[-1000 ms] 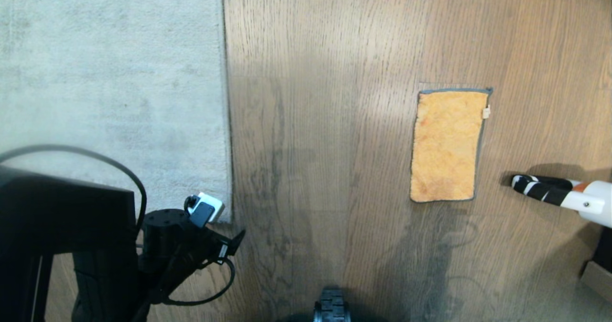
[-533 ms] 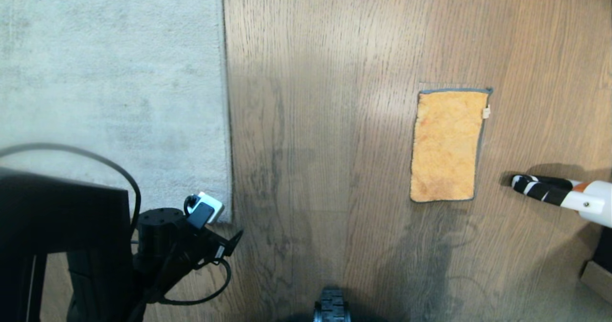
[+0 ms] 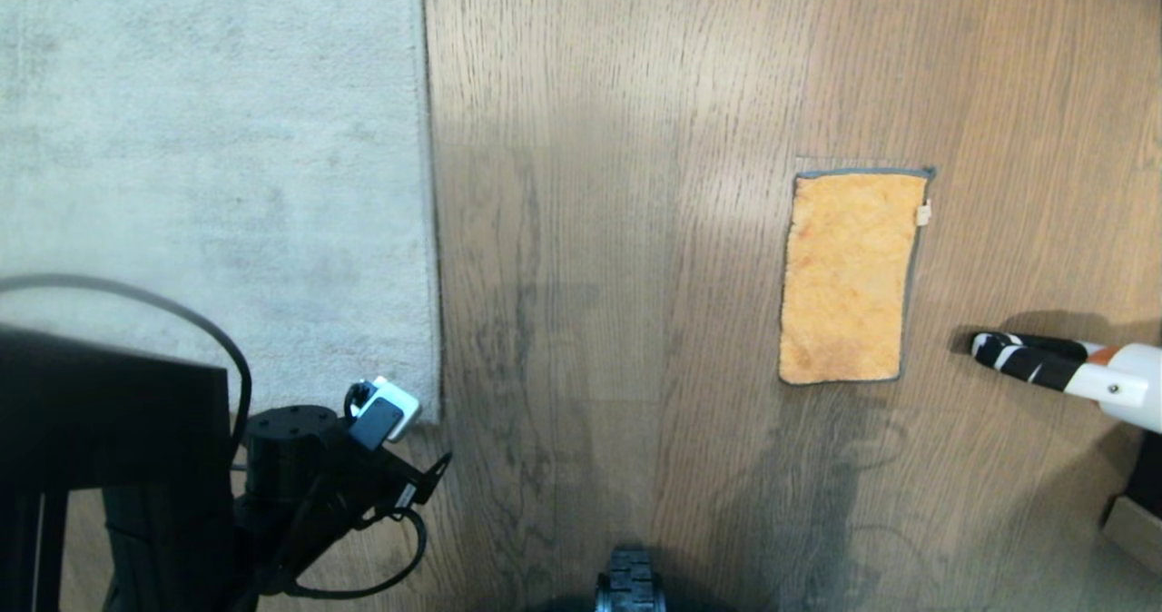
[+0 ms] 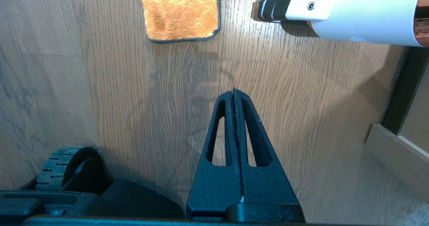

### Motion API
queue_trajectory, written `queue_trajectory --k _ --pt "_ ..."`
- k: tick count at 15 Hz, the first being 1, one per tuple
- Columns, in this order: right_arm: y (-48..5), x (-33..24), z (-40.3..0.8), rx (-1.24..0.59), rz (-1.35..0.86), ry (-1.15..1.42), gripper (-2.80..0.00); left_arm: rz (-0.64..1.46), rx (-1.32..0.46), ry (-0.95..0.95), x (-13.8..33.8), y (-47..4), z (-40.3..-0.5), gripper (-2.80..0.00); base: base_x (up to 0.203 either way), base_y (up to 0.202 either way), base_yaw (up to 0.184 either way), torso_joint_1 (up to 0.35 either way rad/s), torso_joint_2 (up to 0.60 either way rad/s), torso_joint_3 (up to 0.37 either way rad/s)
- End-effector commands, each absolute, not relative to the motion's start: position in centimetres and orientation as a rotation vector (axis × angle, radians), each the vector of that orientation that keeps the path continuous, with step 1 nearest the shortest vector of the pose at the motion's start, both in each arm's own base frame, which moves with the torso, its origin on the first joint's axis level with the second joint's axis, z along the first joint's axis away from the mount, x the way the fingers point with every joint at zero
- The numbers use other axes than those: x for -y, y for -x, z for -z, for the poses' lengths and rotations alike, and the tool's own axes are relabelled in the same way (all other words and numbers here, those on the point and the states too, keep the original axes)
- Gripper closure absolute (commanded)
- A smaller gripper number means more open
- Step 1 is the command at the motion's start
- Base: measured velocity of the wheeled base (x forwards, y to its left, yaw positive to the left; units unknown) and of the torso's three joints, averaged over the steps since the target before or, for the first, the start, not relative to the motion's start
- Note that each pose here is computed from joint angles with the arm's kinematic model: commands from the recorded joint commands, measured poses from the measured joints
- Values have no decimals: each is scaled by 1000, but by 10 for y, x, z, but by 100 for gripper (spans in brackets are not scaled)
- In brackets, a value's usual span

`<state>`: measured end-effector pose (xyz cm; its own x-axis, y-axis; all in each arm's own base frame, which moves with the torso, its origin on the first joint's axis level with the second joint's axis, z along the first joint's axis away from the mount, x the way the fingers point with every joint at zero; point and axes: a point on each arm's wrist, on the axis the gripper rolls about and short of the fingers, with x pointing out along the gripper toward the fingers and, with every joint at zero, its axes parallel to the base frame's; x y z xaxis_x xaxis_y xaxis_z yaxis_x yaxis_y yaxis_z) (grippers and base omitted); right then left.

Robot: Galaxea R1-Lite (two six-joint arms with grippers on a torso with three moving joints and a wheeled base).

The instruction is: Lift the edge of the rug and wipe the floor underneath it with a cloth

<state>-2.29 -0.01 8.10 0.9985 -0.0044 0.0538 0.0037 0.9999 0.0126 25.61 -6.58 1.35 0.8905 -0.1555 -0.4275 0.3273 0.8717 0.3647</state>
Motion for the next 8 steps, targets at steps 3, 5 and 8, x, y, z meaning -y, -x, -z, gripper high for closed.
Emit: queue_trajectory --k 3,5,8 --pt "23 0 -81 52 4 -12 0 229 -369 -485 64 -260 -13 -280 0 0 0 0 0 0" --pt "23 0 -81 54 3 -12 0 211 -372 -500 62 -263 -11 -280 0 0 0 0 0 0" --pt "23 0 -81 54 4 -12 0 165 -374 -533 58 -268 -10 -280 0 0 0 0 0 0"
